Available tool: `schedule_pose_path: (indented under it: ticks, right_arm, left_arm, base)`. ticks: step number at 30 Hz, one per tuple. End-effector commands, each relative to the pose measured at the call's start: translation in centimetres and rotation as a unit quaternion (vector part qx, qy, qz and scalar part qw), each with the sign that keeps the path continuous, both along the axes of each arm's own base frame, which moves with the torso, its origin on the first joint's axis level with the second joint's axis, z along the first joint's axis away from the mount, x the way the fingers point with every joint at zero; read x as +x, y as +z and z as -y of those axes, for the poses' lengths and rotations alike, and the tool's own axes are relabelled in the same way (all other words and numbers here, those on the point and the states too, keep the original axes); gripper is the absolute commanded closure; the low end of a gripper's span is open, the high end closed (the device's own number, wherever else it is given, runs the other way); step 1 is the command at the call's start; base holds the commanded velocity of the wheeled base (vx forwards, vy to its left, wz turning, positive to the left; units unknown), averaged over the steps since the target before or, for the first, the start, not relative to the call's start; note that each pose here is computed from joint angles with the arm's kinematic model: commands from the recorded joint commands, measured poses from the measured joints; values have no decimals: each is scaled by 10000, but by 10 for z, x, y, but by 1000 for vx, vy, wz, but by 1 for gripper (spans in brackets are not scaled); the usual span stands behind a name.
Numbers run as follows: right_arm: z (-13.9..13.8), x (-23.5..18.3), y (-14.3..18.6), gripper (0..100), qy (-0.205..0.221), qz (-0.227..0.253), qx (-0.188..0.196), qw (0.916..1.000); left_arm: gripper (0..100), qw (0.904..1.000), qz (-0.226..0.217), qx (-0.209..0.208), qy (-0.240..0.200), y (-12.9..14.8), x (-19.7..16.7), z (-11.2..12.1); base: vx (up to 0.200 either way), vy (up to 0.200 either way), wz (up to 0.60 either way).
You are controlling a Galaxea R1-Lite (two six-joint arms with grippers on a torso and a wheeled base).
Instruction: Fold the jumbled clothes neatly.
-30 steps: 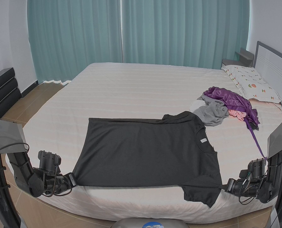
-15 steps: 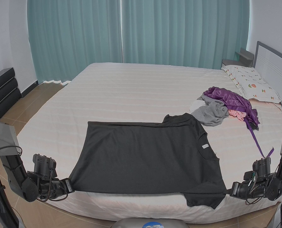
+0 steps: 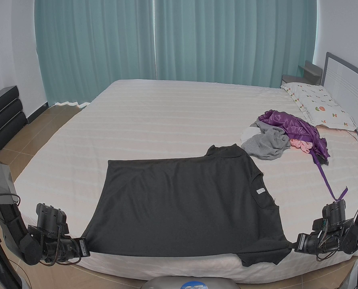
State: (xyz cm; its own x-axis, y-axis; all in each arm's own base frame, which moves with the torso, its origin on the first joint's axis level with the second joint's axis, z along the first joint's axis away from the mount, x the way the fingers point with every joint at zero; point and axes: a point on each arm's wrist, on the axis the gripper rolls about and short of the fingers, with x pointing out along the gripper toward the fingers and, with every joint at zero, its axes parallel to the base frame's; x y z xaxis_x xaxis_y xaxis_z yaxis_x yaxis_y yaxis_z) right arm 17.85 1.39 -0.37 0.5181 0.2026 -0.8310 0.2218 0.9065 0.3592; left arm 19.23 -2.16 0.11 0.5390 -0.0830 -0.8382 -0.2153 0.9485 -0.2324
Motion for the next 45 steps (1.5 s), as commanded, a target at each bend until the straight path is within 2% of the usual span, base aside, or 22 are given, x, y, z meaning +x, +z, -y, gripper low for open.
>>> schedule_pose_path:
  ticks: [1,9,17,23,25,30,38,45]
  right_arm:
    - [-1,-6,3,100,23,-25,-13,10000]
    - [-3,-15,13,100,117,-53,-25,9999]
    - [-7,-21,22,100,256,43,-33,9997]
    - [-8,-13,26,100,261,350,-12,9990]
    - [-7,-1,29,100,212,596,-8,9980]
    - [-8,23,34,100,130,877,-67,9960]
    - [-12,59,31,100,125,1083,-61,9940]
    - [-13,76,30,100,93,1202,-17,9927]
  left_arm:
    - [100,10000,-20,66,-28,2,-8,0]
    - [100,9997,-102,220,-98,3,-21,-2]
    - [100,9996,67,199,-193,11,-27,2]
    - [100,9992,393,104,-35,17,-10,3]
    - [100,9971,726,38,237,26,3,4]
    - [100,9943,987,-58,404,32,22,7]
    - [100,9927,1080,-133,530,29,50,10]
    - [100,9941,922,-66,561,33,60,11]
  base:
    - [0,0,0]
    - [0,0,0]
    - [0,0,0]
    - [0,0,0]
    - [0,0,0]
    - [0,0,0]
    - [0,0,0]
    - [0,0,0]
